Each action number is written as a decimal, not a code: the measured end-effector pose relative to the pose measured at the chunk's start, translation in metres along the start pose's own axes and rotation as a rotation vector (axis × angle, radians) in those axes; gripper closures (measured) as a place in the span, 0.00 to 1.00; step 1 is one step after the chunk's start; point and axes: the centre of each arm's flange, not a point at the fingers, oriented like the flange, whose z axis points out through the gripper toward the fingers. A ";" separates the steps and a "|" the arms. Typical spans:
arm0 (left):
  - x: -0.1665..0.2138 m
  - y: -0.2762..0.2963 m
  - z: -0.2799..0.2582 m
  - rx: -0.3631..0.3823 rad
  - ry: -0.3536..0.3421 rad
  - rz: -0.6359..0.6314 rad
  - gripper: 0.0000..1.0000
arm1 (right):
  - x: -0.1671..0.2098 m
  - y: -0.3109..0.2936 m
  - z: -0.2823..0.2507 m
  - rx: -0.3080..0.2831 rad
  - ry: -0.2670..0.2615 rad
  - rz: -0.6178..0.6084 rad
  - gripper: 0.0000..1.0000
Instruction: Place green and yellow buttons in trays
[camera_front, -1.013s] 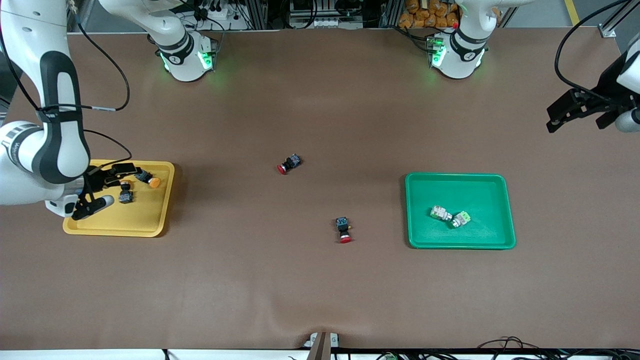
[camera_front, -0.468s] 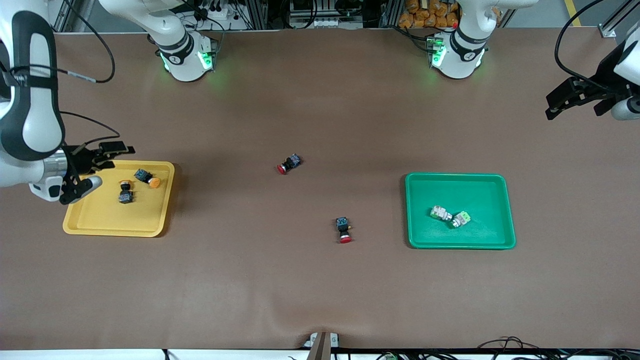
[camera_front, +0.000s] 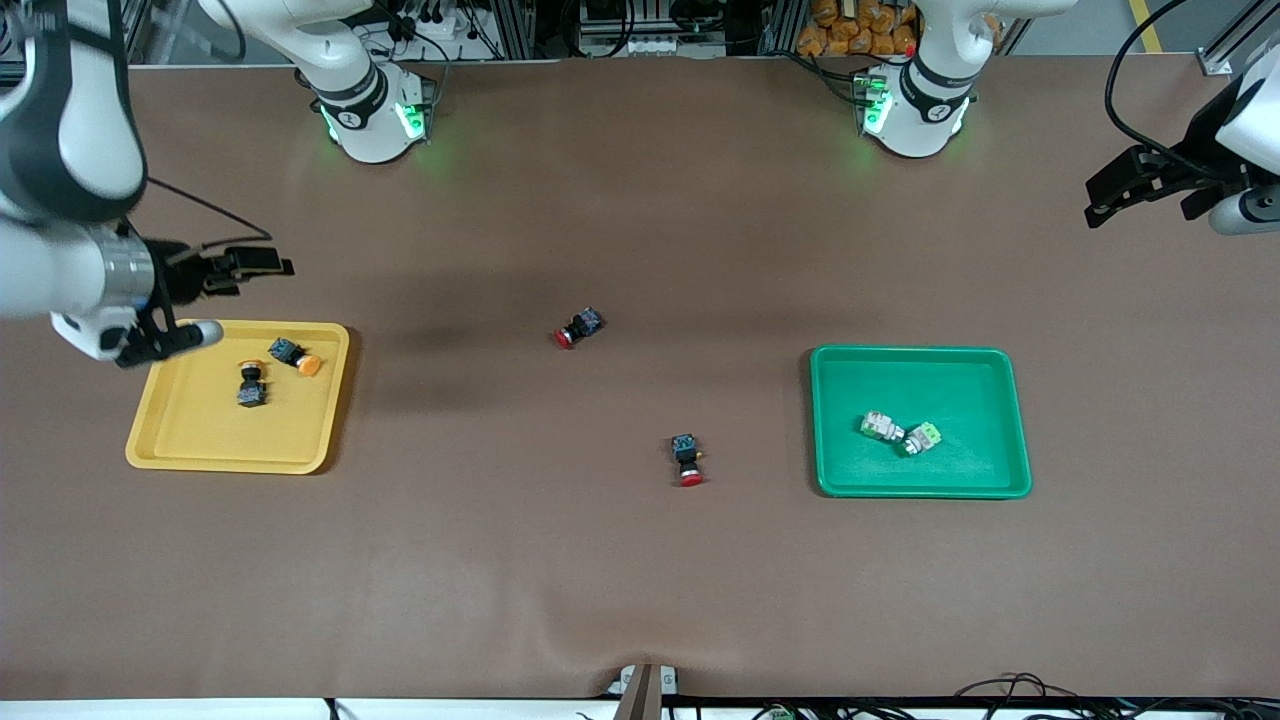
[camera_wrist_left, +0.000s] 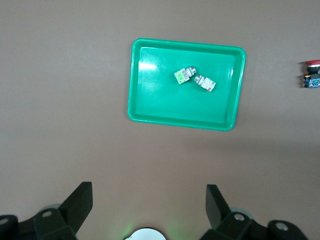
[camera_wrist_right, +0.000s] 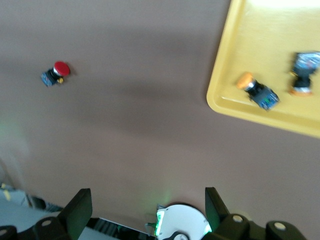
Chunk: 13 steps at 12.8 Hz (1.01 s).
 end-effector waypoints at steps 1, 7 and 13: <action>0.000 0.000 0.000 0.000 -0.001 -0.001 0.00 | -0.021 -0.017 -0.018 -0.029 0.020 0.052 0.00; 0.006 0.004 0.007 -0.001 0.011 0.004 0.00 | -0.100 -0.085 -0.075 -0.106 0.185 0.279 0.00; 0.007 0.016 0.013 0.001 0.006 0.025 0.00 | -0.128 -0.051 -0.144 -0.192 0.362 0.317 0.00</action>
